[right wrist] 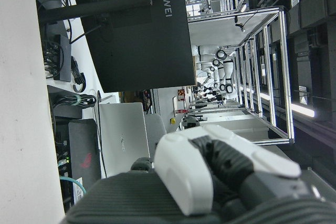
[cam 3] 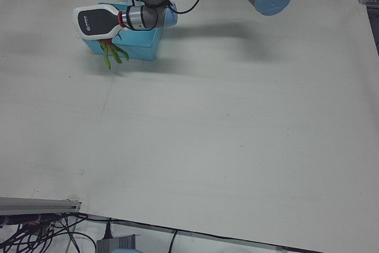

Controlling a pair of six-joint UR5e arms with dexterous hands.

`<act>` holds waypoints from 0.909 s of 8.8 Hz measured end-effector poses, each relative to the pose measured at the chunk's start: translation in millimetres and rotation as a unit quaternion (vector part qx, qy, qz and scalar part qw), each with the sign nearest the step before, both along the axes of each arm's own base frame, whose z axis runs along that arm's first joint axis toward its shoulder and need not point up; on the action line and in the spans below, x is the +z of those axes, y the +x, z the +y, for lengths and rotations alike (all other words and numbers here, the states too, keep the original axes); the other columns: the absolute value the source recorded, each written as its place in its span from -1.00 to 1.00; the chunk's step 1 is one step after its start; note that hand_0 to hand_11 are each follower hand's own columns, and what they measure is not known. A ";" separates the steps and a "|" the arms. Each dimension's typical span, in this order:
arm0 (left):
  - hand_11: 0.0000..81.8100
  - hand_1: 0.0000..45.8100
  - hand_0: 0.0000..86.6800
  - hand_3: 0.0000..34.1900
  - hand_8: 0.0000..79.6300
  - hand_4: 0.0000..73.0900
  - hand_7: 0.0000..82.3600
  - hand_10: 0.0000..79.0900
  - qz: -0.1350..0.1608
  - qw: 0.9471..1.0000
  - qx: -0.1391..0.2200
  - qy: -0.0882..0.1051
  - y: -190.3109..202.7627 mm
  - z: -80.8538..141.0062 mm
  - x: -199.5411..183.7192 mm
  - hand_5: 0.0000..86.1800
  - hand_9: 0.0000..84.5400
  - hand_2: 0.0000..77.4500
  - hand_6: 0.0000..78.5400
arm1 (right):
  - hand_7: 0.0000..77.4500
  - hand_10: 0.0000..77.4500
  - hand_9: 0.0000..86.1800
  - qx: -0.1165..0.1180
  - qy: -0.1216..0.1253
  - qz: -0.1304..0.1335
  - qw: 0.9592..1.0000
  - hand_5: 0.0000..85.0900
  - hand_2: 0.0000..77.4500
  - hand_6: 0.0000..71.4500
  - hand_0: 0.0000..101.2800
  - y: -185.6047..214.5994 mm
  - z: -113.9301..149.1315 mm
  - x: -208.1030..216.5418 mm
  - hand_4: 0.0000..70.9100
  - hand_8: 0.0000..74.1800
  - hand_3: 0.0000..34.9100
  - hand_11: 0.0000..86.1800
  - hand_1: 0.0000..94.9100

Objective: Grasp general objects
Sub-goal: 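Lift the dragon fruit and carry it with the left hand toward the blue tray, then lower the dragon fruit into the blue tray and open the left hand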

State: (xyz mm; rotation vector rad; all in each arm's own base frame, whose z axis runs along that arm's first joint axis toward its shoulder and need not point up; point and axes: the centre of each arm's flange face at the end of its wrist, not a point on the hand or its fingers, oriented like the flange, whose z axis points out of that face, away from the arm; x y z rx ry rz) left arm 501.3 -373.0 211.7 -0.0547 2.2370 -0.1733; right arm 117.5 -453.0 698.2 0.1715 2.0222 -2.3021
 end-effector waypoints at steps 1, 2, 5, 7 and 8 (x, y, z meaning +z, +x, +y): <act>0.71 -1.00 0.87 -1.00 0.14 0.82 0.66 -0.54 0.025 0.999 0.043 0.004 8.5 10.8 -4.8 0.63 0.30 -0.99 0.18 | -1.00 -1.00 -0.99 0.000 0.000 0.000 1.000 -1.00 1.00 -1.00 -1.00 0.0 0.0 0.0 -1.00 -1.00 -1.00 -0.99 1.00; 0.71 -1.00 0.85 -1.00 0.14 0.82 0.67 -0.54 0.052 0.995 0.089 0.002 20.1 24.2 -2.3 0.63 0.30 -0.99 0.18 | -1.00 -1.00 -0.99 0.000 0.000 0.000 1.000 -1.00 1.00 -1.00 -1.00 0.0 0.0 0.0 -1.00 -1.00 -1.00 -0.99 1.00; 0.71 -1.00 0.85 -1.00 0.14 0.84 0.67 -0.54 0.128 0.971 0.200 -0.013 47.8 46.1 19.6 0.63 0.30 -1.00 0.19 | -1.00 -1.00 -0.99 0.000 -0.001 0.000 1.000 -1.00 1.00 -1.00 -1.00 0.0 0.1 0.5 -1.00 -1.00 -1.00 -0.99 1.00; 0.71 -1.00 0.85 -1.00 0.15 0.84 0.67 -0.53 0.148 0.963 0.225 -0.012 52.7 47.9 37.7 0.63 0.29 -0.99 0.19 | -1.00 -1.00 -0.99 0.000 0.000 0.000 1.000 -1.00 1.00 -1.00 -1.00 0.0 0.1 0.4 -1.00 -1.00 -1.00 -0.99 1.00; 0.71 -1.00 0.85 -1.00 0.15 0.84 0.67 -0.53 0.153 0.961 0.229 -0.012 49.7 47.1 47.3 0.63 0.29 -0.99 0.19 | -1.00 -1.00 -0.99 0.000 -0.001 0.000 1.000 -1.00 1.00 -1.00 -1.00 0.0 0.1 0.5 -1.00 -1.00 -1.00 -0.99 1.00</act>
